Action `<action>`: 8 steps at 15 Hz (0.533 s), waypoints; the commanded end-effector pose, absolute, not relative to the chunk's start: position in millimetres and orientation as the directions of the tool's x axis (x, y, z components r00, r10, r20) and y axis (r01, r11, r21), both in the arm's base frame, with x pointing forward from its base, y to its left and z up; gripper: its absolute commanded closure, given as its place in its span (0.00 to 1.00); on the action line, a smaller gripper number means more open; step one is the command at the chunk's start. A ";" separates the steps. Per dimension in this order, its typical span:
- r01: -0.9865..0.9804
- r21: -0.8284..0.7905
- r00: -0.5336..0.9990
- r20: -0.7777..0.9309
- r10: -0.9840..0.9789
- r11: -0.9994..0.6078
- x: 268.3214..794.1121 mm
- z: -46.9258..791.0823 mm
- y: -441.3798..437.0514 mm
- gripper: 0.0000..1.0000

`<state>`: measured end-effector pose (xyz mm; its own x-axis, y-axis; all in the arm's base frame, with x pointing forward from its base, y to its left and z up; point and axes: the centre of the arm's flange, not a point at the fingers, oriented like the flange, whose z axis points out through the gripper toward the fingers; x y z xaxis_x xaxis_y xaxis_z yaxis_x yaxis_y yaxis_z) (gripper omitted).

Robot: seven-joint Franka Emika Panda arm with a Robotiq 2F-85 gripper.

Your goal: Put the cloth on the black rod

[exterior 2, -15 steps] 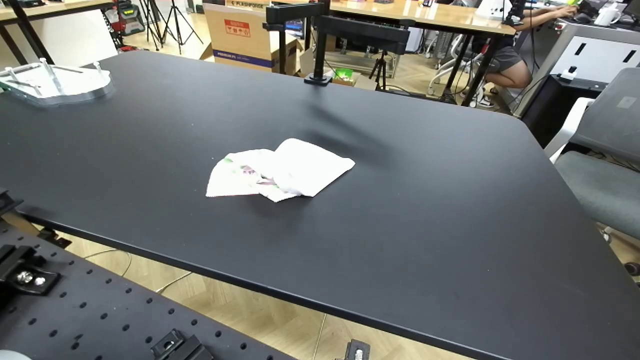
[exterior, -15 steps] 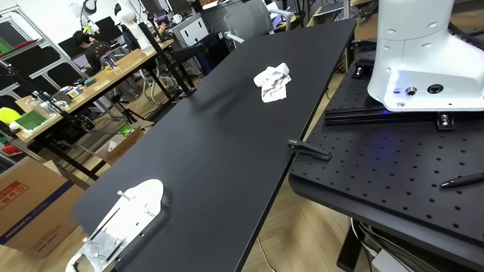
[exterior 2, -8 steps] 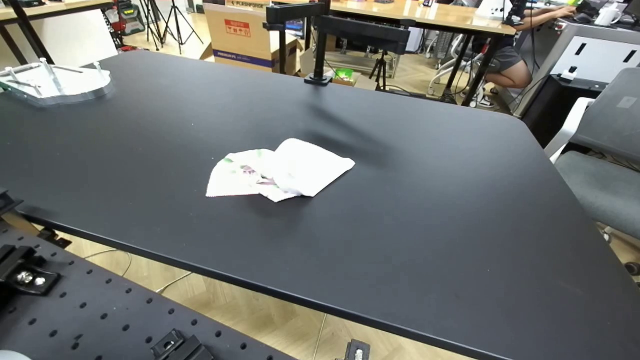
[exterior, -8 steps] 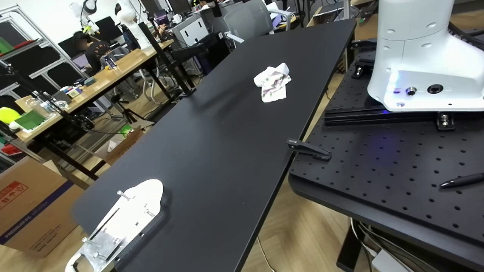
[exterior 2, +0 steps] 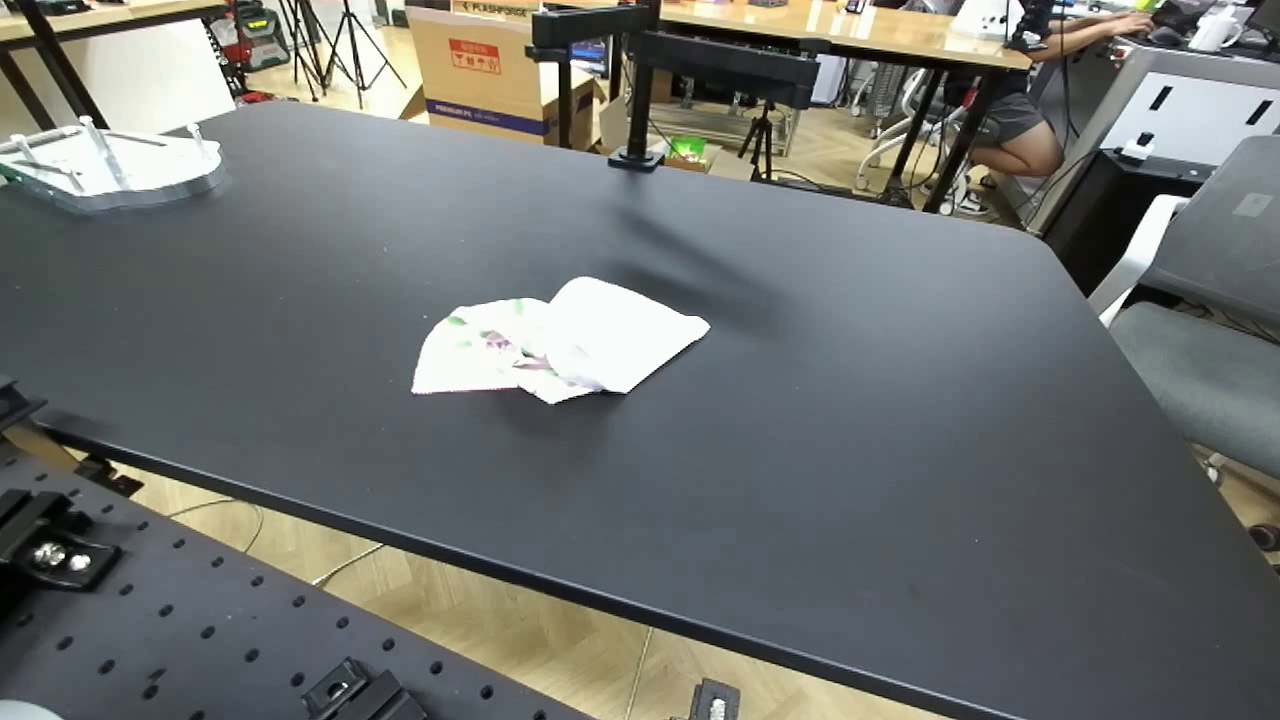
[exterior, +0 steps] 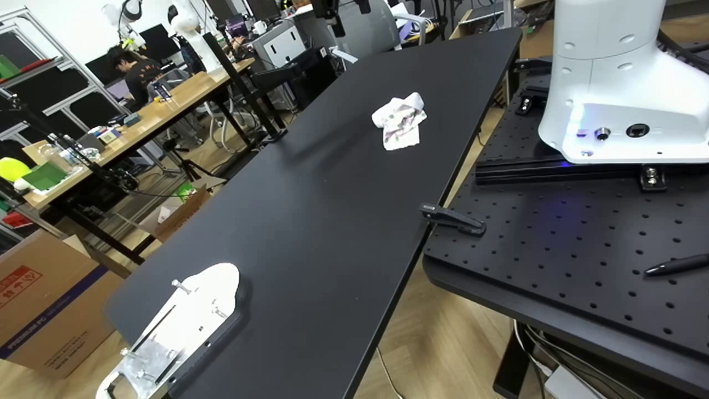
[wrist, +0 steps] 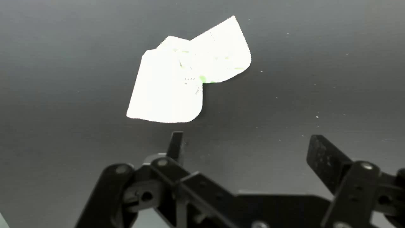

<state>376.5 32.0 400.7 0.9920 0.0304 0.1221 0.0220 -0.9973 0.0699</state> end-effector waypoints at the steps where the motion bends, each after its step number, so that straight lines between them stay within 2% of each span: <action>1: -0.036 0.078 0.995 0.099 -0.028 -0.996 386.7 353.4 -9.3 0.00; 8: -0.053 0.075 0.996 0.074 -0.048 -0.996 402.2 282.3 -47.7 0.00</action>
